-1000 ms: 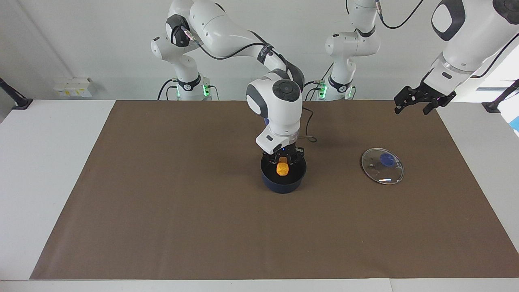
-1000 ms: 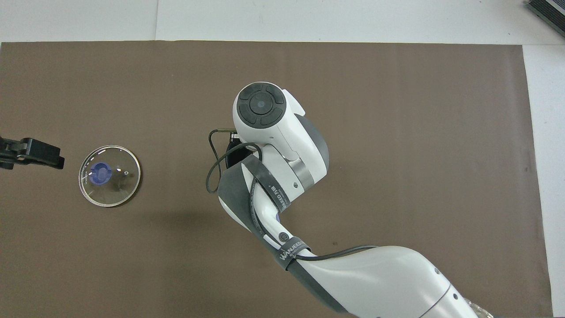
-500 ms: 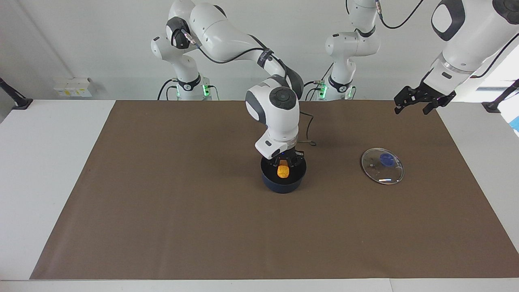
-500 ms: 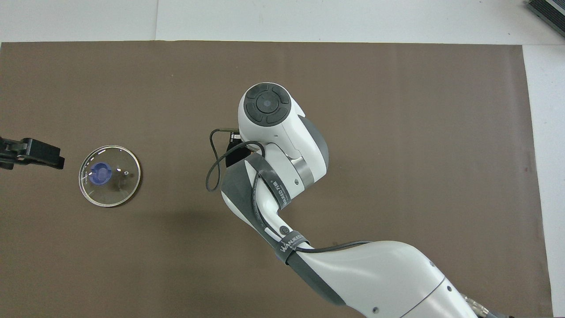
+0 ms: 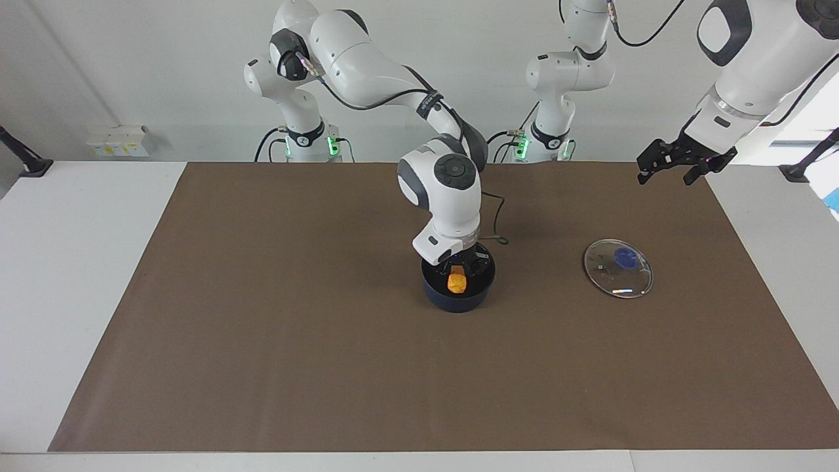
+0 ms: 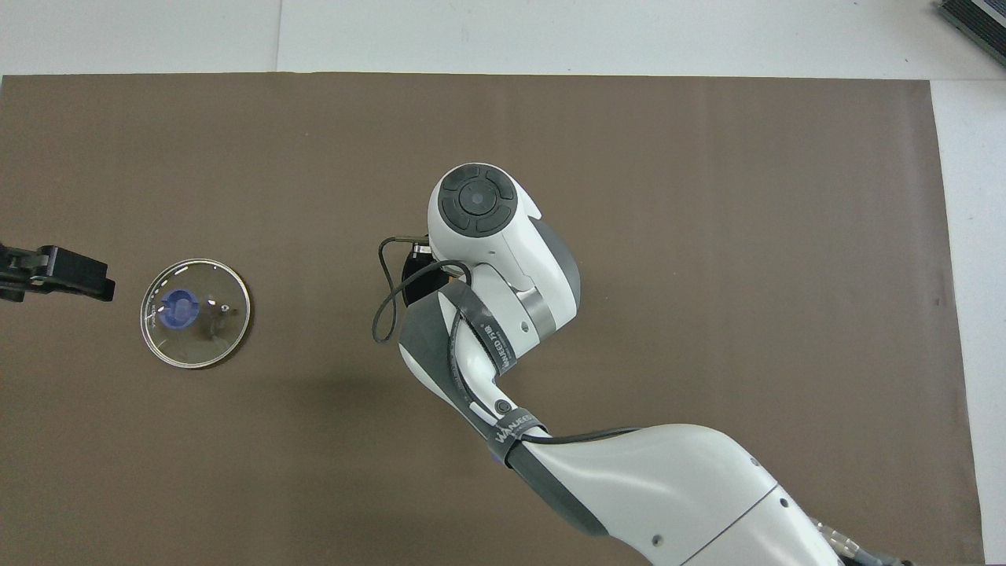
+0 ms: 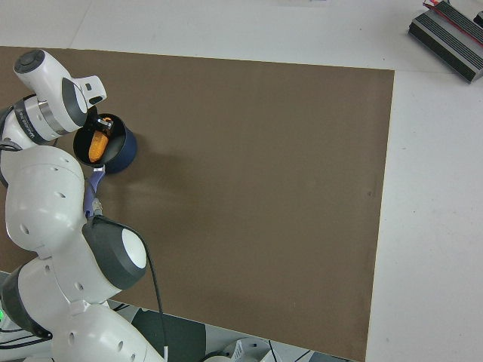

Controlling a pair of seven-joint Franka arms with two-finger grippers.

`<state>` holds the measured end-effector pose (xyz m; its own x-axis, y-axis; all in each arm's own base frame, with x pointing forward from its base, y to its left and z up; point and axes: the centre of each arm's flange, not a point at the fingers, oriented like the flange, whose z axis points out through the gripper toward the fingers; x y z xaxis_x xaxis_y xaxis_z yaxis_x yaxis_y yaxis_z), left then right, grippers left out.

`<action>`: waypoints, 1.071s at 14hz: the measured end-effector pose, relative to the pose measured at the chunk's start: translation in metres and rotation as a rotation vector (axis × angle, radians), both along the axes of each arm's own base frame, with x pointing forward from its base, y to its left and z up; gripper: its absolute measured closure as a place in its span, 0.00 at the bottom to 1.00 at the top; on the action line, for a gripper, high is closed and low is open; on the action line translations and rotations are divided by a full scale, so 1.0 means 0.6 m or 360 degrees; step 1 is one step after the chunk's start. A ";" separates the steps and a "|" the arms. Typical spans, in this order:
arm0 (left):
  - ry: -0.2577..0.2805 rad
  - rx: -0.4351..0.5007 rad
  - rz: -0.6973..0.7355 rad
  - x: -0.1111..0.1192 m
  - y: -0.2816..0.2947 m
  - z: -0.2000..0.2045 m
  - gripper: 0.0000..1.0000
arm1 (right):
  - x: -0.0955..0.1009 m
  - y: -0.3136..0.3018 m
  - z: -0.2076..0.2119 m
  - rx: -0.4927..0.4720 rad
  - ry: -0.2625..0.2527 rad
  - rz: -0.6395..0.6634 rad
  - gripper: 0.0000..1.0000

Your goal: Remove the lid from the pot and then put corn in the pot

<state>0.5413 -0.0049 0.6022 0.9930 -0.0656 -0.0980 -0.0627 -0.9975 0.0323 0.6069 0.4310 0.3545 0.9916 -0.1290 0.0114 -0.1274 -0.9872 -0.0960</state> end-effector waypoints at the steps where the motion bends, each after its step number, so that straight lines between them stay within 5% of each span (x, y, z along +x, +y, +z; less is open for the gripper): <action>1: 0.0000 0.0000 0.0000 0.000 0.000 0.000 0.00 | 0.000 0.000 0.000 0.0000 0.0000 0.0001 0.30; 4: 0.0000 0.0000 0.0000 0.000 0.000 0.000 0.00 | 0.001 -0.001 0.005 0.0003 -0.0007 0.0002 0.00; 11: 0.0000 0.0000 0.0000 0.000 0.000 0.000 0.00 | 0.048 -0.200 0.213 -0.0053 -0.0044 -0.0005 0.00; 15: 0.0000 0.0000 0.0000 0.000 0.000 0.000 0.00 | 0.046 -0.324 0.327 -0.0053 -0.0071 -0.0074 0.00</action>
